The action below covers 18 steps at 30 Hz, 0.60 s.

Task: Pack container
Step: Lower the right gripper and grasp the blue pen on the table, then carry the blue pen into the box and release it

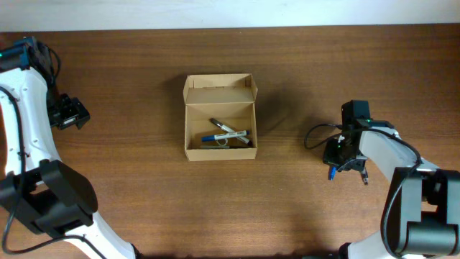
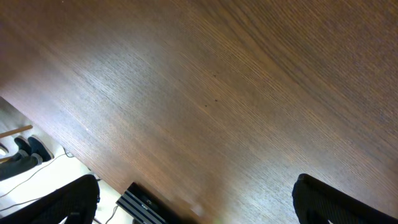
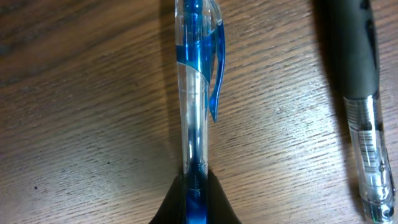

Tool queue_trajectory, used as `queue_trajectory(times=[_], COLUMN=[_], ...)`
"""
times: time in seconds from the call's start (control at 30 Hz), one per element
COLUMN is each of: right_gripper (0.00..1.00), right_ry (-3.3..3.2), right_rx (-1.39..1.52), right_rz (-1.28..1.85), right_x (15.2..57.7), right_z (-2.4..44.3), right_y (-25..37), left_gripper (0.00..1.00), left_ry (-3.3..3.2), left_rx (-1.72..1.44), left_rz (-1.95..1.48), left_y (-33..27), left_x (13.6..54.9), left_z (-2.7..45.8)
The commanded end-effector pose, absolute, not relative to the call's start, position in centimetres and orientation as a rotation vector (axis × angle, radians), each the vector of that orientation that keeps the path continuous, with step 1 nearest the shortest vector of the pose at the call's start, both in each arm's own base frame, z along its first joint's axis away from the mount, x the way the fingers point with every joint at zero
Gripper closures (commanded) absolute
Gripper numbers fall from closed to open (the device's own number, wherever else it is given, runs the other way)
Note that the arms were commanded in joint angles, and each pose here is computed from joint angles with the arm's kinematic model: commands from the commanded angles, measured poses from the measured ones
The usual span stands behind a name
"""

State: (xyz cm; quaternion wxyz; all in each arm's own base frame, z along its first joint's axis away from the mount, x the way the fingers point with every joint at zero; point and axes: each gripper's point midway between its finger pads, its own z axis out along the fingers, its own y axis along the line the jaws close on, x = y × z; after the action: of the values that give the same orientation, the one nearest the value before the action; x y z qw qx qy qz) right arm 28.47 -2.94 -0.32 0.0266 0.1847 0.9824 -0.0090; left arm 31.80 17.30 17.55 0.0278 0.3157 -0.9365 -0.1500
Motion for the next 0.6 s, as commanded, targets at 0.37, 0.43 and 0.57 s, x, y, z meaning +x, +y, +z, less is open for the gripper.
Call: queue_trajectory(times=[0.37,0.43,0.57], right_gripper=[0.96,0.96,0.96], right_ry=[2.608,2.522,2.303], right_rx=[-0.613,-0.819,-1.273], right_rz=[0.391,0.361,0.189], right_x=[37.3,36.7,34.7], right_z=[22.2,24.0,25.6], right_y=[10.7,13.0,18.5], left_gripper=[0.0,0.0,0.0], left_ry=[-2.882,-2.882,-2.882], left_rx=[0.961,0.961,0.961], left_rz=[-0.465,-0.465,-0.465], left_y=[17.6,17.6,17.6], left_x=[31.7,31.7,31.7], left_z=[17.3,17.3,17.3])
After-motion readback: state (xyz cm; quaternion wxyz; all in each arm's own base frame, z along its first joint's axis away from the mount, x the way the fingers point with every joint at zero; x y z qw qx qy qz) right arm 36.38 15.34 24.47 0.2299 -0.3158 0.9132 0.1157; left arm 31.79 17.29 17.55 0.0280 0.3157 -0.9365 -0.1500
